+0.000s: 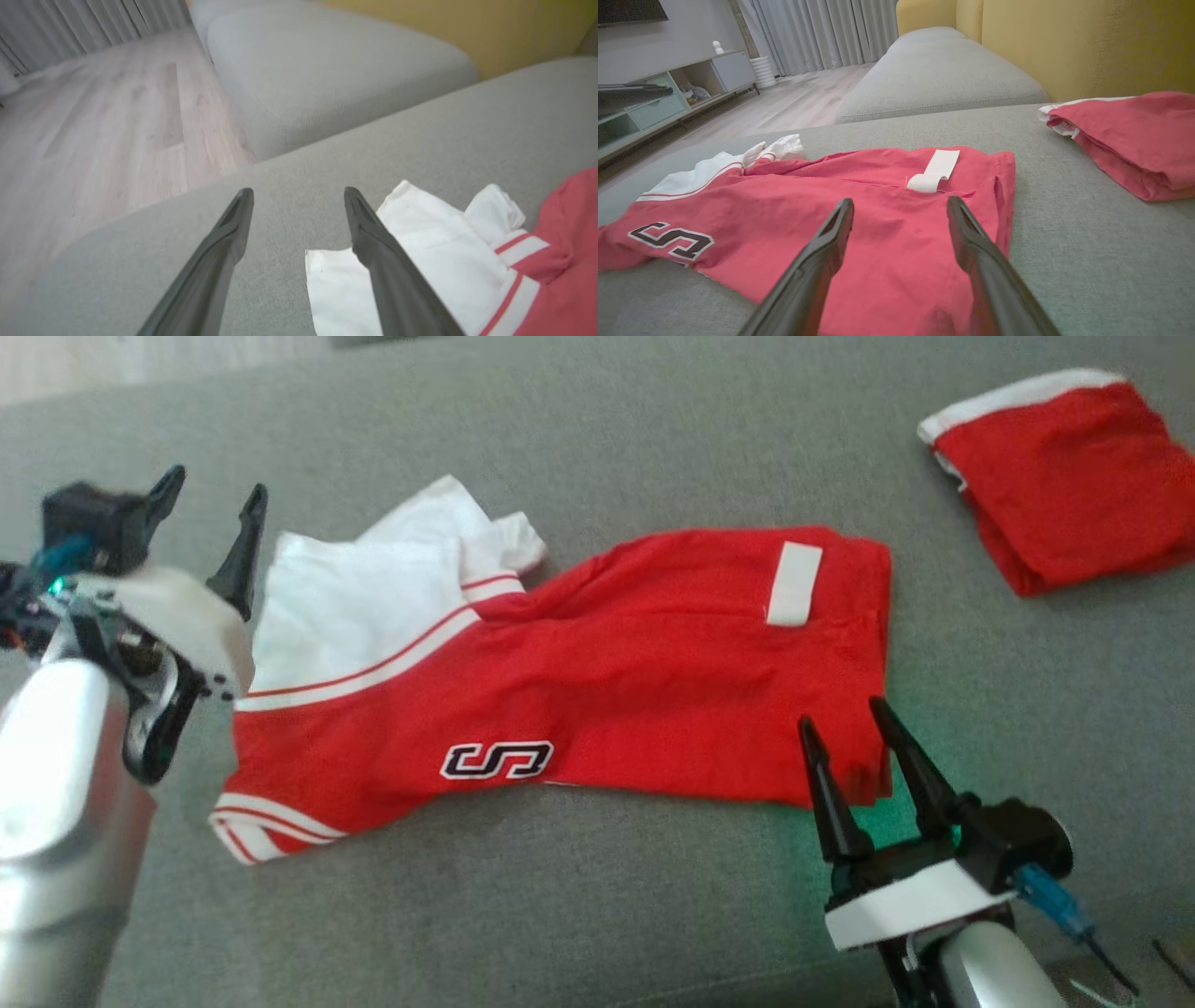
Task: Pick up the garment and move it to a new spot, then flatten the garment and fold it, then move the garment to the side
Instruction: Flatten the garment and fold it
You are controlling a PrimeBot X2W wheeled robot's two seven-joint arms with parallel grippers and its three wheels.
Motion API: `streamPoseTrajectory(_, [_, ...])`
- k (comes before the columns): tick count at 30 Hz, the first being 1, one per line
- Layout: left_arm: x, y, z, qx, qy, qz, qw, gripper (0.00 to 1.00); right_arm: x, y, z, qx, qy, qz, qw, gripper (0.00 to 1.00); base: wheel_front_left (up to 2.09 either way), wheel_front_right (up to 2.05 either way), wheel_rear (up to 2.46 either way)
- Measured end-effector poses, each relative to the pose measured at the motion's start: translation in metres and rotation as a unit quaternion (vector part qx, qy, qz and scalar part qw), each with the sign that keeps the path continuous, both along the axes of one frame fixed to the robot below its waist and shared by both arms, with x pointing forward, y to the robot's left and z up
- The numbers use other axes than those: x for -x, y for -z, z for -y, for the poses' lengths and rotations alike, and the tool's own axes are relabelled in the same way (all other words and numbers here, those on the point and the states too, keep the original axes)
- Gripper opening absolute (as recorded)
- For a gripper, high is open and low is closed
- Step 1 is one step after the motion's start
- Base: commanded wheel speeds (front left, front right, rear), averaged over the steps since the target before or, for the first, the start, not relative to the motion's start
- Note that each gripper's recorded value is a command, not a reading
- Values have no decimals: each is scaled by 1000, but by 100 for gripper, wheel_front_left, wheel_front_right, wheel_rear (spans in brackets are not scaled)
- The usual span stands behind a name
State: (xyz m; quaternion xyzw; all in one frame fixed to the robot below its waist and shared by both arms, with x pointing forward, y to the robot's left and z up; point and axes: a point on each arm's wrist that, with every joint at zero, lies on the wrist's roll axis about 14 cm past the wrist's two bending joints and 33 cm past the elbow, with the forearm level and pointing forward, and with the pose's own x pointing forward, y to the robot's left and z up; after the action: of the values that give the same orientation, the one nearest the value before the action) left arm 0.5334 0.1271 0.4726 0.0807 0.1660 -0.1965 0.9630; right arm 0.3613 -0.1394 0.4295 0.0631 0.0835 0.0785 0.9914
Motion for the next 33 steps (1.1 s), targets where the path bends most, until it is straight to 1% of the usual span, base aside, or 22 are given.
streamPoseTrajectory(3, [0, 37, 12, -23, 31, -85, 996, 100, -5, 6, 4, 3, 6, -8, 1000, 100, 0, 0, 0])
streamPoseTrajectory(6, [5, 72, 7, -58, 44, -160, 984, 100, -6, 11, 10, 7, 13, -17, 1000, 100, 0, 0, 0])
streamPoseTrajectory(9, [7, 94, -1, -73, 46, -201, 976, 100, -7, 15, 16, 11, 23, -23, 999, 100, 0, 0, 0])
streamPoseTrajectory(11, [3, 103, -7, -87, 45, -209, 973, 100, -6, 19, 19, 11, 28, -29, 999, 100, 0, 0, 0])
streamPoseTrajectory(12, [-1, 105, -8, -85, 42, -207, 974, 100, -5, 20, 20, 9, 30, -32, 999, 100, 0, 0, 0])
streamPoseTrajectory(17, [-12, 109, -6, -68, 35, -202, 976, 100, -8, 23, 24, 5, 37, -36, 999, 100, 0, 0, 0])
streamPoseTrajectory(20, [-13, 112, -6, -64, 34, -207, 976, 100, -12, 22, 24, 5, 36, -33, 999, 100, 0, 0, 0])
streamPoseTrajectory(23, [-16, 112, -1, -44, 33, -215, 975, 100, -15, 23, 23, 5, 34, -33, 999, 100, 0, 0, 0])
streamPoseTrajectory(25, [-15, 114, 4, -41, 40, -222, 973, 100, -18, 23, 22, 5, 32, -32, 999, 100, 0, 0, 0])
streamPoseTrajectory(26, [-15, 113, 6, -35, 42, -223, 973, 88, -19, 23, 22, 5, 31, -32, 999, 100, 0, 0, 0])
streamPoseTrajectory(27, [-14, 113, 8, -31, 44, -226, 973, 58, -20, 24, 22, 5, 31, -32, 999, 100, 0, 0, 0])
streamPoseTrajectory(28, [-13, 114, 10, -30, 49, -230, 971, 40, -20, 25, 21, 5, 30, -33, 999, 100, 0, 0, 0])
streamPoseTrajectory(29, [-12, 114, 13, -26, 53, -233, 971, 27, -21, 25, 21, 5, 30, -34, 999, 100, 0, 0, 0])
streamPoseTrajectory(30, [-10, 115, 16, -22, 58, -237, 970, 6, -21, 26, 21, 5, 30, -35, 999, 100, 0, 0, 0])
streamPoseTrajectory(31, [-9, 115, 19, -18, 62, -240, 969, 0, -21, 27, 21, 5, 30, -36, 999, 100, 0, 0, 0])
streamPoseTrajectory(33, [-9, 114, 21, -15, 67, -240, 968, 0, -21, 28, 21, 5, 29, -37, 999, 100, 0, 0, 0])
